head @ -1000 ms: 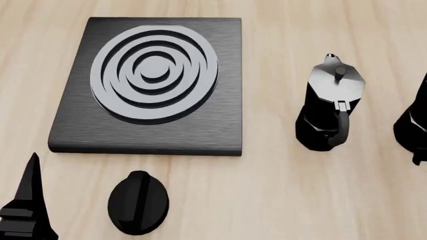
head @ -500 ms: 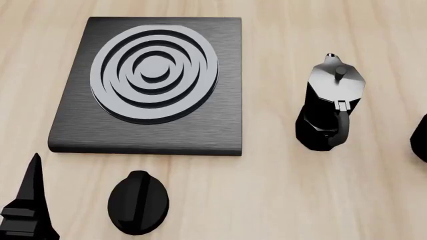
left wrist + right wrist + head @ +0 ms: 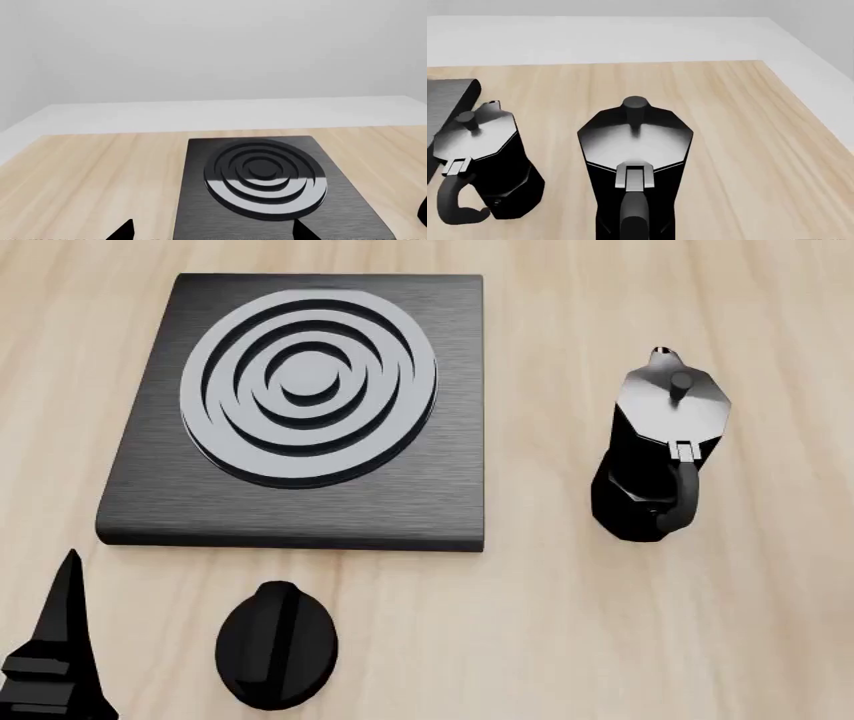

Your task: Put the right moka pot on the stove.

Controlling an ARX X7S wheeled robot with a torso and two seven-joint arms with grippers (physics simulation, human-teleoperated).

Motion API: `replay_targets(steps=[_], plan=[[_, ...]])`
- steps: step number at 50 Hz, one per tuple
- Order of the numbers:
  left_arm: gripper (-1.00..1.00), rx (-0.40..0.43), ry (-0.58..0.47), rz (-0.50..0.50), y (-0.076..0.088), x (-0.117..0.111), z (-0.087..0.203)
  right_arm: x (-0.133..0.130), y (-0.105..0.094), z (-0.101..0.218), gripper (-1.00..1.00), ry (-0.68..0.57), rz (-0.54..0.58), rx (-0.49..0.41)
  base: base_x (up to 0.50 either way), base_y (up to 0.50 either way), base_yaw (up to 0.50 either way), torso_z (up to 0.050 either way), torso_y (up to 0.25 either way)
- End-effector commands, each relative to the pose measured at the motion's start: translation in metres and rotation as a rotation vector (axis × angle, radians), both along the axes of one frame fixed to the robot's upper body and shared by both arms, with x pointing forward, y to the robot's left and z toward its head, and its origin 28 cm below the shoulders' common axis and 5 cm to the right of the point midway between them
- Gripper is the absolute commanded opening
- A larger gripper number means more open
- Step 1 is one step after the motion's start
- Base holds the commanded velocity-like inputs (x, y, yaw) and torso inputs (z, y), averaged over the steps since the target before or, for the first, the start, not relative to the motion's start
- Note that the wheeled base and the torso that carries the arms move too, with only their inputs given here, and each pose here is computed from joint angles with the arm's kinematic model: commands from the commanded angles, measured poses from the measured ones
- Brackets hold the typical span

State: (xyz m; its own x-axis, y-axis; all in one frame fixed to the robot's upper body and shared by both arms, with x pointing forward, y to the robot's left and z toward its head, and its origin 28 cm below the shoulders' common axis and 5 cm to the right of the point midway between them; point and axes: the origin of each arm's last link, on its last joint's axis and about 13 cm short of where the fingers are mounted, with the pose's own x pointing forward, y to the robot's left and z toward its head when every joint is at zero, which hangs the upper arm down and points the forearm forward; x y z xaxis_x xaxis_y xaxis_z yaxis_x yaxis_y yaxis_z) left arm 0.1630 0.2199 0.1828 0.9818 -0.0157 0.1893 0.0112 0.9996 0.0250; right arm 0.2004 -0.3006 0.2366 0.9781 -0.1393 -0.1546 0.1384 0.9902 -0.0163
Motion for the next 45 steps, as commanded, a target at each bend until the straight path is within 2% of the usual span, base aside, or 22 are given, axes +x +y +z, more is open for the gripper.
replay_targets(steps=[1,12,16,17,19,25,27,30,32,45], plan=[[1.0,-0.003,0.006,0.001,0.0,-0.001,0.0,-0.035,0.013,0.022,-1.0,-0.06,0.005,-0.072,0.0,0.0,0.0,0.0,0.0],[1.0,-0.002,0.008,-0.004,0.0,0.0,0.001,-0.052,0.025,0.027,-1.0,-0.058,0.03,-0.095,0.0,0.0,0.0,0.0,0.001],[1.0,-0.001,0.008,-0.004,0.0,0.0,0.001,-0.053,0.03,0.028,-1.0,-0.055,0.042,-0.105,0.0,0.0,0.0,0.0,0.0],[1.0,-0.002,0.009,-0.005,0.0,0.0,0.001,-0.053,0.03,0.037,-1.0,-0.056,0.052,-0.106,0.0,0.0,0.0,0.0,0.0],[1.0,-0.001,0.01,-0.006,0.0,0.0,0.0,-0.053,0.034,0.029,-1.0,-0.061,0.073,-0.102,0.0,0.0,0.0,0.0,0.0],[1.0,-0.001,0.015,-0.01,0.0,0.0,0.001,-0.052,0.042,0.044,-1.0,-0.061,0.107,-0.12,0.0,0.0,0.0,0.0,0.0],[1.0,0.001,0.013,-0.009,0.0,0.0,-0.001,-0.051,0.044,0.035,-1.0,-0.063,0.119,-0.119,0.0,0.0,0.0,0.0,0.005],[1.0,-0.002,0.014,-0.008,0.0,0.0,-0.001,-0.05,0.046,0.041,-1.0,-0.066,0.135,-0.113,0.0,0.0,0.0,0.0,0.0],[1.0,0.0,0.014,-0.009,0.0,0.0,0.0,-0.05,0.048,0.029,-1.0,-0.064,0.147,-0.115,0.0,0.0,0.0,0.0,0.0],[1.0,0.0,0.014,-0.012,0.0,-0.001,0.001,-0.047,0.06,0.036,-1.0,-0.072,0.214,-0.111,0.0,0.0,0.0,0.0,0.001]])
